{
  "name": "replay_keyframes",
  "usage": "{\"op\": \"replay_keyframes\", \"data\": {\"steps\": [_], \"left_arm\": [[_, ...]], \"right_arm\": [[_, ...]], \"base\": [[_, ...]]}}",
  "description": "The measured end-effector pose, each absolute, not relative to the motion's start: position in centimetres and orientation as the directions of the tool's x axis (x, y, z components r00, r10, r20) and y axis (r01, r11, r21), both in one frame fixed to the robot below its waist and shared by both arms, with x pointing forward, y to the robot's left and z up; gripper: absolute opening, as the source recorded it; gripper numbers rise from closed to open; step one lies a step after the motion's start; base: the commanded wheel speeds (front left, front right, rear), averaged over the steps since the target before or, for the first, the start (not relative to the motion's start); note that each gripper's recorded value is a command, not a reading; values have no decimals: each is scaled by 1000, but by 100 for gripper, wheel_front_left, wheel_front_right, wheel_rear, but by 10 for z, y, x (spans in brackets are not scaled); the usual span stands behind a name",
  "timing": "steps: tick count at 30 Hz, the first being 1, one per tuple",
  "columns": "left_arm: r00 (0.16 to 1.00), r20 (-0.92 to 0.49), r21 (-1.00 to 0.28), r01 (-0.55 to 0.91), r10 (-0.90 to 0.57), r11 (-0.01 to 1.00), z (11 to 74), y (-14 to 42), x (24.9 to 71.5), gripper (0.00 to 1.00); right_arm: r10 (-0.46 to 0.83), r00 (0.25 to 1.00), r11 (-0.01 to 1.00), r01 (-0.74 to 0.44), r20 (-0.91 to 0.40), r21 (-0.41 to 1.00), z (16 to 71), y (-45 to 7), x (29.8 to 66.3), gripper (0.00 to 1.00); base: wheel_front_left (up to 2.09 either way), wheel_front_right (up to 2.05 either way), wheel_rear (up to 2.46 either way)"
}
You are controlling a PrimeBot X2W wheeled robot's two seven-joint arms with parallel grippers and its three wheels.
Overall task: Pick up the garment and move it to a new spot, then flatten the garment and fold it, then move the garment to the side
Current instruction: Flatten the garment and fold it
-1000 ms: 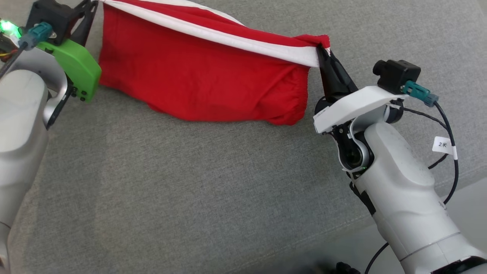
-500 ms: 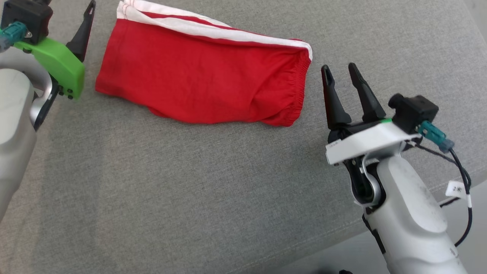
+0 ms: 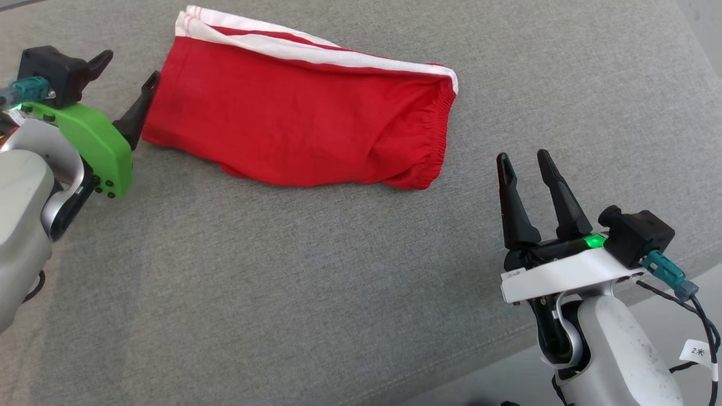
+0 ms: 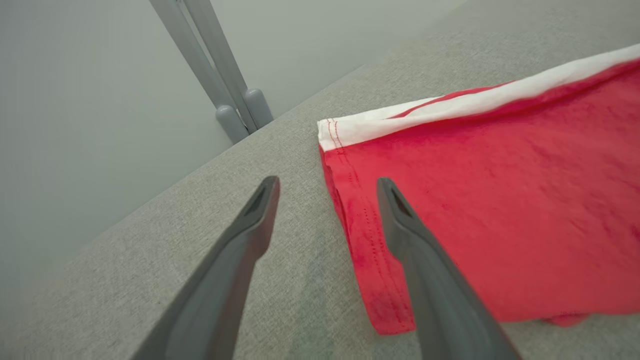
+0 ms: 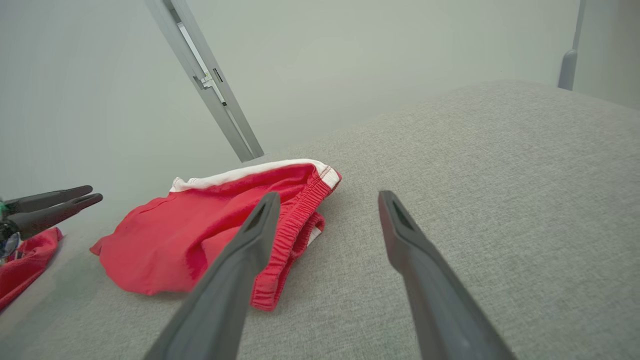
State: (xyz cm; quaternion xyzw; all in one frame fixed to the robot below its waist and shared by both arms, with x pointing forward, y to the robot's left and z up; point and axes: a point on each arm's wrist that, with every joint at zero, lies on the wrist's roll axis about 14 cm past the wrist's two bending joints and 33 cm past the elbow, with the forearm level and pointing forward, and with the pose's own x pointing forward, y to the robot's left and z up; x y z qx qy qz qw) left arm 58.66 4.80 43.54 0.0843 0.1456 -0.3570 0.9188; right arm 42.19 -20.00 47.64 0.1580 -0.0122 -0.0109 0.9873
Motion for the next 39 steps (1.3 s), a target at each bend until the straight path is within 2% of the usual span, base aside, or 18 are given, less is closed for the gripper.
{"op": "replay_keyframes", "data": {"steps": [5, 12, 19, 20, 21, 22, 31, 39], "left_arm": [[653, -407, -53, 682, -639, 730, 407, 39, 581, 100], [605, -495, -110, 669, -624, 735, 368, 39, 575, 100], [567, -530, -182, 650, -631, 737, 356, 31, 566, 100], [566, -539, -184, 644, -624, 743, 355, 33, 565, 60], [567, -543, -182, 640, -619, 746, 354, 34, 565, 40], [567, -547, -182, 638, -616, 748, 353, 34, 565, 0], [607, -472, -219, 622, -639, 752, 363, 20, 543, 0], [664, -422, -241, 574, -617, 782, 381, 35, 507, 0]], "right_arm": [[-35, 999, 951, 27, 22, 307, 477, -205, 424, 100], [-61, 998, 952, 58, 2, 302, 471, -214, 424, 100], [-73, 997, 952, 72, -6, 299, 468, -219, 423, 100], [-73, 997, 952, 72, -6, 299, 469, -218, 423, 100], [-73, 997, 952, 71, -5, 299, 469, -218, 423, 100], [-72, 997, 952, 70, -3, 298, 470, -218, 423, 100], [-104, 995, 950, 101, -6, 295, 471, -226, 410, 100], [-109, 994, 950, 102, 8, 295, 479, -224, 389, 100]], "base": [[0, 0, 0], [0, 0, 0], [0, 0, 0], [0, 0, 0], [0, 0, 0], [0, 0, 0], [0, 0, 0], [0, 0, 0]]}}
